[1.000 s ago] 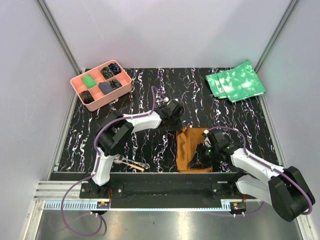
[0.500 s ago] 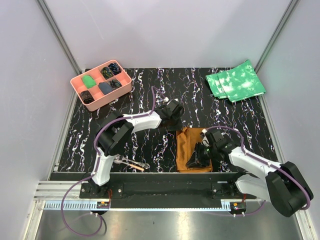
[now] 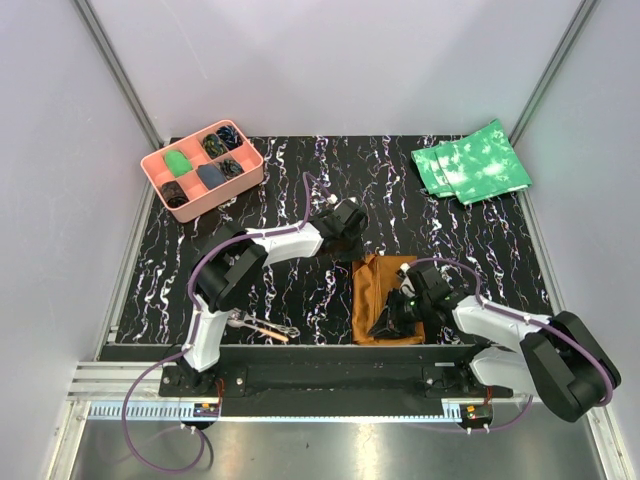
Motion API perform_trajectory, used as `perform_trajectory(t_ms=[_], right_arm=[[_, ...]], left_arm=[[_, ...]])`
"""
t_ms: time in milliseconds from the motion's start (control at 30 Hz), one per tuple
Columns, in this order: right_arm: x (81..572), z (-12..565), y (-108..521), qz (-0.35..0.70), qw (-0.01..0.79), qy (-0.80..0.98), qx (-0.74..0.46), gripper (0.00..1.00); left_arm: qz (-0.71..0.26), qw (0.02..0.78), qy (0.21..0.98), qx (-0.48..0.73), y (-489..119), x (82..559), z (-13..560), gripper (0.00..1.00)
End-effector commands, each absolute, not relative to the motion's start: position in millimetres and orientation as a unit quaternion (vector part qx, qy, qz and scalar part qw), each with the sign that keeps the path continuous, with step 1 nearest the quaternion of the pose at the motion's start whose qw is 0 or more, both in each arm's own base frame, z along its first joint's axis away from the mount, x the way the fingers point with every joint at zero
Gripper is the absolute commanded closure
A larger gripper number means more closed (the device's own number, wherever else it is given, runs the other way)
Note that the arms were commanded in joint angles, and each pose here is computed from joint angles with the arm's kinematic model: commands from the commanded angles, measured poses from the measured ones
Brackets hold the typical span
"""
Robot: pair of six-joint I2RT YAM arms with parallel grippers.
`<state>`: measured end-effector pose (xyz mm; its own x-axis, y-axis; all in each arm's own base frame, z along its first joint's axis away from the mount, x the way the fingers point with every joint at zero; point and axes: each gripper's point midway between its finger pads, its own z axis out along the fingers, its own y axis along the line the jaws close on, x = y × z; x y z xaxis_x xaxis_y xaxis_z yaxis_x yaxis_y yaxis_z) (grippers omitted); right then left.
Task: Fold the napkin into a case and place the utensils inside
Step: Smooth out the 2/3-rectangle-folded napkin at the center of the board.
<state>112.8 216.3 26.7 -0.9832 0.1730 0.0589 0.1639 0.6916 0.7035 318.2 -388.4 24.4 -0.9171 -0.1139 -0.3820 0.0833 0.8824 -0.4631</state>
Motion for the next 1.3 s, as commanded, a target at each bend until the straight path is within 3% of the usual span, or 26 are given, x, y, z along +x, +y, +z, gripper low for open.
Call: perform_trajectory(t_ms=[0,33,100,1067,1267], right_arm=[[119.9,41.3,227.4,0.412,0.021,0.907,0.085,0.83],[120.8,42.5,227.0,0.411,0.024,0.907,0.085,0.94],[118.9,43.1,222.3,0.401,0.029,0.912,0.086,1.0],[117.5,6.7,195.3,0.286,0.008,0.953,0.104,0.99],[117.8,5.1,186.6,0.263,0.019,0.96,0.093,0.99]], left_arm=[[-0.237,0.189,0.953,-0.005,-382.7,308.4,22.2,0.87],[-0.235,0.187,0.954,-0.005,-382.0,307.8,20.7,0.87],[-0.236,0.186,0.954,-0.005,-382.2,307.6,20.8,0.87],[-0.241,0.197,0.95,0.01,-386.5,312.5,35.8,0.84],[-0.223,0.175,0.959,0.004,-378.5,311.6,8.6,0.85]])
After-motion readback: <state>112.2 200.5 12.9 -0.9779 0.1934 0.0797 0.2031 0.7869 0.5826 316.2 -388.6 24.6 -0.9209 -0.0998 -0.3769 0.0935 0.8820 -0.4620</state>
